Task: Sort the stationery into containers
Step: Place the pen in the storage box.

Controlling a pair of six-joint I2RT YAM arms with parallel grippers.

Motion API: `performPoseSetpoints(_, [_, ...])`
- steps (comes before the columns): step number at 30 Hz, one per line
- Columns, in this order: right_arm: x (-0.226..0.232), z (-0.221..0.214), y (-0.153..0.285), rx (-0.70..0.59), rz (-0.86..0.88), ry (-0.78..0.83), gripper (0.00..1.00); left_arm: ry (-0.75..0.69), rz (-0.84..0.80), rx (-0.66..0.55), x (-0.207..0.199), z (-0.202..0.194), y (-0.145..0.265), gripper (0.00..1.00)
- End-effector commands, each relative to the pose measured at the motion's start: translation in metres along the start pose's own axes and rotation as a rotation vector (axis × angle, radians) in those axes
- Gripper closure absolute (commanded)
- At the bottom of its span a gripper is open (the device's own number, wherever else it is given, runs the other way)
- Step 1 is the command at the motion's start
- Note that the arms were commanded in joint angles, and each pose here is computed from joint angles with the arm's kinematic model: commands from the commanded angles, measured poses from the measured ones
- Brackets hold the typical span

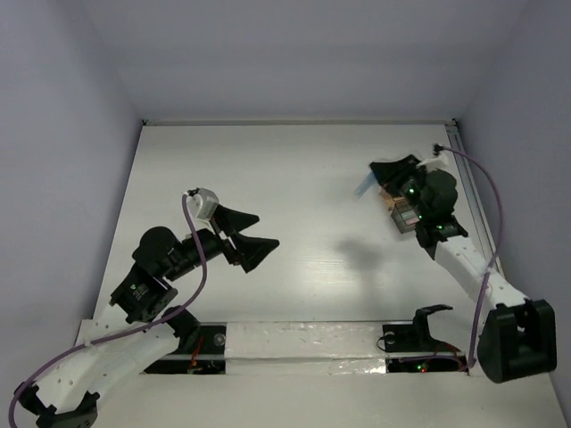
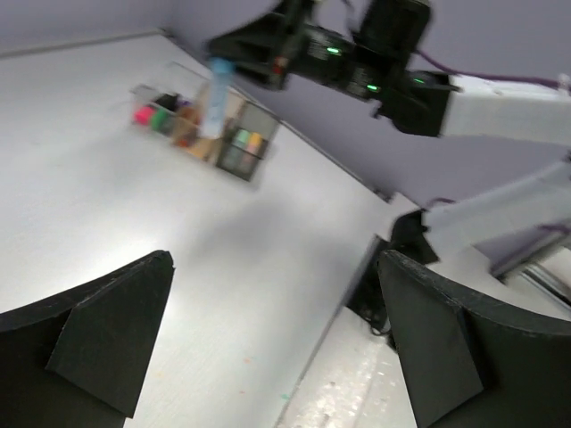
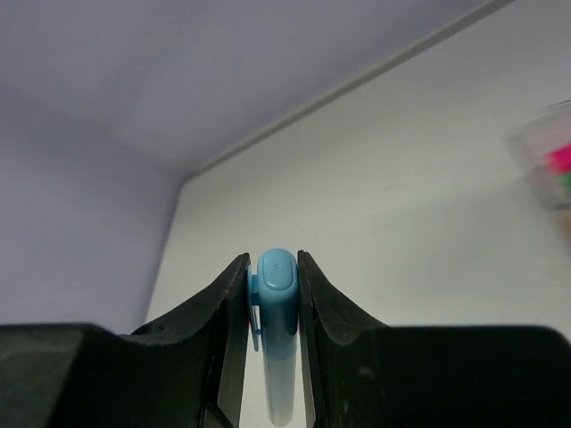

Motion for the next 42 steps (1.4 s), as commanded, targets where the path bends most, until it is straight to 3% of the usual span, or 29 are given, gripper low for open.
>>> performPoseSetpoints(1, [-0.061,0.067,0.037,-0.344,-0.302,0.017,1.00,-0.128,0.186,-0.015,0.019,0.019,0.016,0.01])
performPoseSetpoints(8, [-0.125,0.113,0.103,-0.678,-0.668,0.052,1.00,-0.175,0.322,0.011,0.043,0.005,0.021,0.01])
performPoseSetpoints(11, [-0.145,0.122,0.114,-0.725,-0.751,0.050,1.00,-0.183,0.384,0.006,0.052,0.004,0.026,0.01])
performPoseSetpoints(19, [-0.186,0.123,0.097,-0.666,-0.844,0.019,1.00,-0.199,0.445,-0.007,0.058,0.006,0.033,0.01])
performPoseSetpoints(25, [-0.198,0.109,0.082,-0.590,-0.812,-0.029,0.98,-0.200,0.448,-0.001,0.059,0.006,0.032,0.01])
performPoseSetpoints(26, [-0.201,0.106,0.082,-0.576,-0.819,-0.035,0.96,-0.202,0.455,-0.004,0.061,0.007,0.033,0.01])
performPoseSetpoints(27, [-0.202,0.104,0.082,-0.574,-0.824,-0.042,0.86,-0.200,0.455,-0.004,0.061,0.007,0.033,0.01])
performPoseSetpoints(28, [-0.202,0.103,0.082,-0.570,-0.824,-0.042,0.64,-0.200,0.457,-0.005,0.061,0.007,0.033,0.01])
performPoseSetpoints(30, [-0.202,0.102,0.083,-0.557,-0.830,-0.043,0.48,-0.199,0.455,-0.005,0.061,0.006,0.032,0.01])
performPoseSetpoints(31, [-0.201,0.102,0.084,-0.554,-0.830,-0.036,0.32,-0.199,0.446,-0.007,0.059,0.007,0.032,0.01])
performPoseSetpoints(34, [-0.191,0.108,0.087,-0.568,-0.817,-0.017,0.13,-0.203,0.444,-0.014,0.059,0.009,0.032,0.01])
performPoseSetpoints(37, [-0.171,0.118,0.091,-0.582,-0.774,0.021,0.09,-0.202,0.450,-0.029,0.060,0.012,0.034,0.01])
performPoseSetpoints(42, [-0.104,0.126,0.088,-0.507,-0.526,0.059,0.06,-0.185,0.439,-0.072,0.055,0.020,0.035,0.01])
Point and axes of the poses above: each gripper's point midway between its finger pads, its own y axis back along the fingers, its own x axis along the line the jaws close on, z = x × y, the point moved 4 cm from there along y, back along the fingers, and after that the axes turned 7 degrees about -y, right-handed, at the moved point
